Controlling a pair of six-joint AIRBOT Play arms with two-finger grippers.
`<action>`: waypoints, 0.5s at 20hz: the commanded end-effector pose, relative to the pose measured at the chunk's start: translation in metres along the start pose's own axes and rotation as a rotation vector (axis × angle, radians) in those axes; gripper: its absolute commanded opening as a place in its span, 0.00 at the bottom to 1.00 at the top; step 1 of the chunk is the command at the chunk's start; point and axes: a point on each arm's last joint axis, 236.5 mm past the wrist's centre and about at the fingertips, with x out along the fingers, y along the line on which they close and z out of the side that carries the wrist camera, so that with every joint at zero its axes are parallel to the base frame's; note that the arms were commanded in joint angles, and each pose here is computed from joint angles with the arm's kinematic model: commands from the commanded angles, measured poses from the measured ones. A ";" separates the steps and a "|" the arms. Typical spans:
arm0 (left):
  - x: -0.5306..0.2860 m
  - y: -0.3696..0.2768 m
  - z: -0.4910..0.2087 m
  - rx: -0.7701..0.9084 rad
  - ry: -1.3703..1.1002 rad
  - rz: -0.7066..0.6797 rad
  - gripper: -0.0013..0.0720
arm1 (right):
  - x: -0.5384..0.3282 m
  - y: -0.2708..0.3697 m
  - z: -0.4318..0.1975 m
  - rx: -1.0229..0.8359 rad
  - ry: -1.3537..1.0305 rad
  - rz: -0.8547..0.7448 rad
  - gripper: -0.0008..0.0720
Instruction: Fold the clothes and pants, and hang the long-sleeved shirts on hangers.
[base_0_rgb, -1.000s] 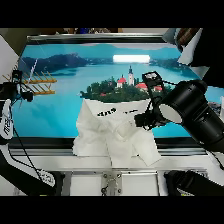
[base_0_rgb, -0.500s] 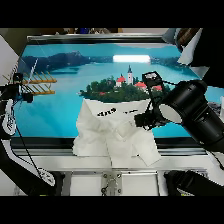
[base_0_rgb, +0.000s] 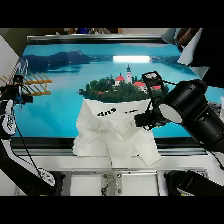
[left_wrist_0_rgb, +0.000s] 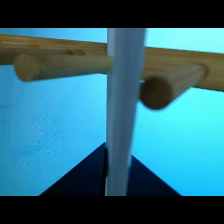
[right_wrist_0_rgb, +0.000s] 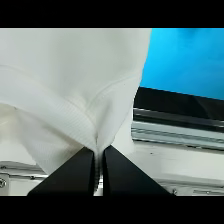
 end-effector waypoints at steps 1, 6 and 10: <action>-0.005 0.002 -0.005 -0.007 0.025 -0.001 0.04 | 0.000 0.000 0.000 0.000 0.000 0.000 0.06; -0.048 0.020 0.019 -0.037 -0.060 0.022 0.04 | 0.000 0.000 0.000 0.000 0.000 0.000 0.06; -0.098 0.016 0.050 -0.021 -0.165 0.033 0.04 | 0.000 0.000 0.000 0.000 0.000 0.000 0.06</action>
